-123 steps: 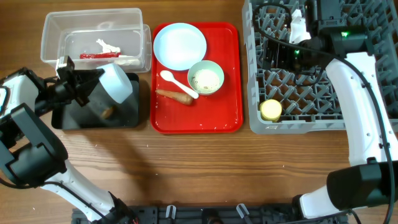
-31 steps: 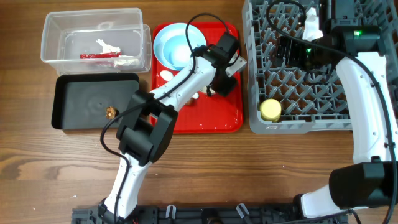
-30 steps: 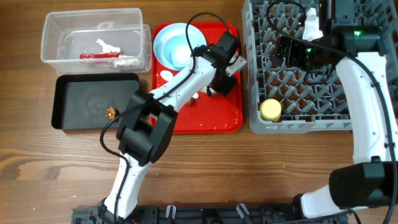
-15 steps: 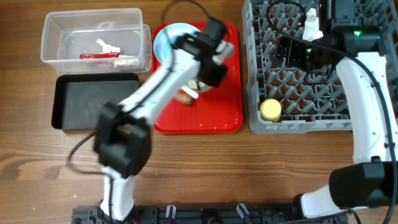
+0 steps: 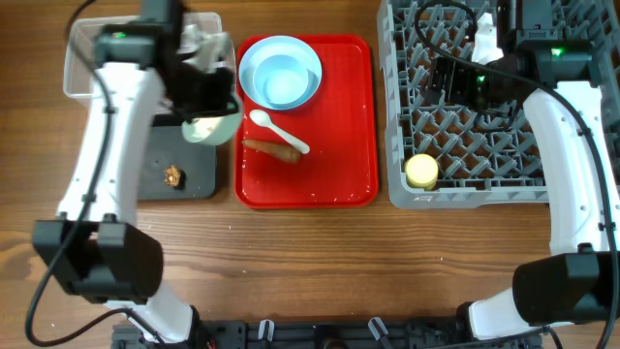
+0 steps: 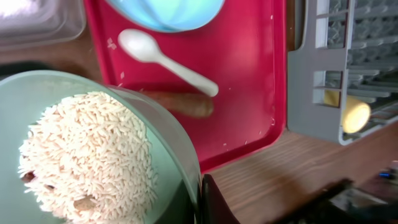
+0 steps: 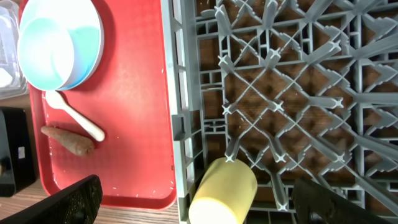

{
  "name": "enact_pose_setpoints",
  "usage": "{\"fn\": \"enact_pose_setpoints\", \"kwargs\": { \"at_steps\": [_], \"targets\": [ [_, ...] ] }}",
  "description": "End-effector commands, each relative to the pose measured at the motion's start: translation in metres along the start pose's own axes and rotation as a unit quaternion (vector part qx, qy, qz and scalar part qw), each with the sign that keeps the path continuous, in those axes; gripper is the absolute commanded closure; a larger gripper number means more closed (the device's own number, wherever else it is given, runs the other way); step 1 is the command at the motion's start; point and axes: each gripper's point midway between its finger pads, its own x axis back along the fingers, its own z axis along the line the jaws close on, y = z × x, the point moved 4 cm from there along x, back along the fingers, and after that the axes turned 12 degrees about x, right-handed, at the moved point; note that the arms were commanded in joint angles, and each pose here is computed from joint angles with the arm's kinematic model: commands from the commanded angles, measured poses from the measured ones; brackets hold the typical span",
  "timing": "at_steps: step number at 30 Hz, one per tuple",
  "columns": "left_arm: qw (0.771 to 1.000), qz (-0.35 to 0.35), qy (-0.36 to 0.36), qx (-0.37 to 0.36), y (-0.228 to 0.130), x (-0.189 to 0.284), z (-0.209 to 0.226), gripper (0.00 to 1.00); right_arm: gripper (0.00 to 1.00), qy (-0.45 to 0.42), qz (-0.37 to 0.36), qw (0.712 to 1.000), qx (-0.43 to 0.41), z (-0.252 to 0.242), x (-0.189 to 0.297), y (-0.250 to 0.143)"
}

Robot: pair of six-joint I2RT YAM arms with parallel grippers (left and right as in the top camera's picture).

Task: Sort waste into correct bins and load items into the dishwasher rack
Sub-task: 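Tilt the green bowl with the left gripper to pour rice into black tray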

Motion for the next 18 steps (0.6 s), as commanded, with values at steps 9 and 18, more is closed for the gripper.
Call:
{"fn": "enact_pose_setpoints", "kwargs": {
  "at_steps": [9, 18],
  "targets": [
    [0.955, -0.062, -0.279, 0.074, -0.007, 0.014, 0.091, 0.96, 0.01, -0.006, -0.016, 1.000, 0.008, -0.001, 0.010, 0.004],
    [0.913, -0.131, -0.365, 0.126, -0.015, 0.009, 0.138, 0.96, 0.00, -0.006, -0.016, 1.000, 0.008, -0.001, 0.010, 0.004]
  ]
}}
